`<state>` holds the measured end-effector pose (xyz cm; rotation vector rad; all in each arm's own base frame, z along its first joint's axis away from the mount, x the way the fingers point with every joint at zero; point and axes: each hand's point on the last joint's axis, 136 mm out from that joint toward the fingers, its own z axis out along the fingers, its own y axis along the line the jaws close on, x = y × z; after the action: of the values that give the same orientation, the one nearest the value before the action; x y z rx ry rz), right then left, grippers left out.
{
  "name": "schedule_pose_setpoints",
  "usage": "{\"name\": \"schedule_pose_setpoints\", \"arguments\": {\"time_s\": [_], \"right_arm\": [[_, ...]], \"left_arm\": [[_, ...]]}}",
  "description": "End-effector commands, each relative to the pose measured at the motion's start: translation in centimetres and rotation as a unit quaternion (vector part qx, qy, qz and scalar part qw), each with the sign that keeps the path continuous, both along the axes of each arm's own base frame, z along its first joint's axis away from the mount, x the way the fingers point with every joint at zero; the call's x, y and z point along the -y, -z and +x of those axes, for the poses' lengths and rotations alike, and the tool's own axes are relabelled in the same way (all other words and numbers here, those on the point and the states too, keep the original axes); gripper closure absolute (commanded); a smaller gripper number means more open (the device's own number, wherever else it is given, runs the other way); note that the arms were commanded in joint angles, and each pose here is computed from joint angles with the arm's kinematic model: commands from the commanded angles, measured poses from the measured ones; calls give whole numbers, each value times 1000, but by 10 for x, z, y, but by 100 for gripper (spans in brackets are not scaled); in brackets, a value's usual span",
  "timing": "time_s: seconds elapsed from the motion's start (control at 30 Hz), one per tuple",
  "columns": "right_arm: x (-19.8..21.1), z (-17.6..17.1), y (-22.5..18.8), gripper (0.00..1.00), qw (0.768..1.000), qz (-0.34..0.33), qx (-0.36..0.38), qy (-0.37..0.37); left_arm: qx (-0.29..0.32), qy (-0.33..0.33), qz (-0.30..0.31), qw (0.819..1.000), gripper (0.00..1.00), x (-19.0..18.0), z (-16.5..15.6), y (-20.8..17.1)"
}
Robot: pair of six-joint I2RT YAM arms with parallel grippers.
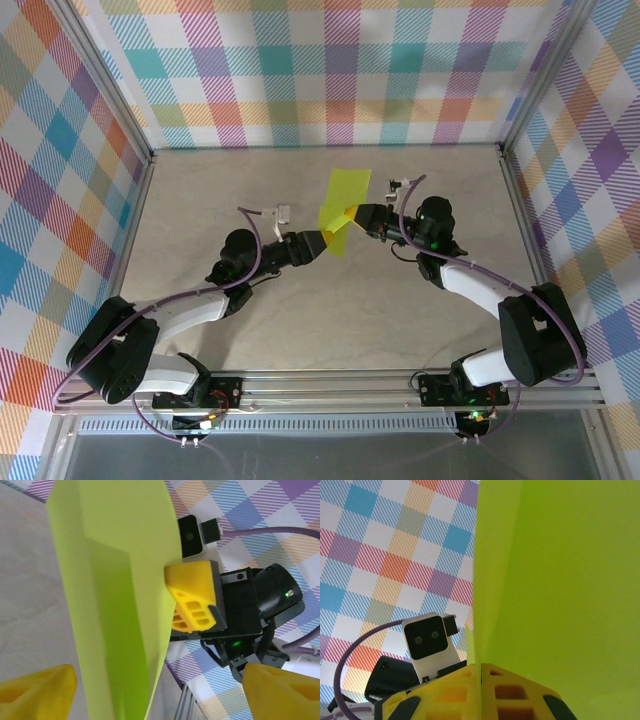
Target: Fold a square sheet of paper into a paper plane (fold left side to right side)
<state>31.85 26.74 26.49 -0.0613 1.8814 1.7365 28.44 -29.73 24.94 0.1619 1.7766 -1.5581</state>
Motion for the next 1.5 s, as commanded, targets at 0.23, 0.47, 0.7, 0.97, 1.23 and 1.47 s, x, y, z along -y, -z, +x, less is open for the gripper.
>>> {"name": "schedule_pose_setpoints", "arguments": {"time_s": [0.23,0.47,0.7,0.97,1.23,1.47], "right_arm": [[-2,-2,-8,99,1000,20,4,4],[-1,-4,-5,91,1000,17,7,5],[2,-9,-7,76,1000,-5,25,10],[32,-15,23,52,990,-131,27,53],[102,-22,73,32,910,-390,18,140],[144,-24,84,10,854,-483,18,193]], "left_arm": [[35,12,-27,999,43,12,4,-26],[26,2,-17,1000,64,10,6,-22],[15,-7,-1,1000,85,6,5,-14],[12,-22,81,996,93,-5,1,0],[-4,-62,361,931,100,-44,11,50],[24,-124,636,761,100,-83,24,76]]}}
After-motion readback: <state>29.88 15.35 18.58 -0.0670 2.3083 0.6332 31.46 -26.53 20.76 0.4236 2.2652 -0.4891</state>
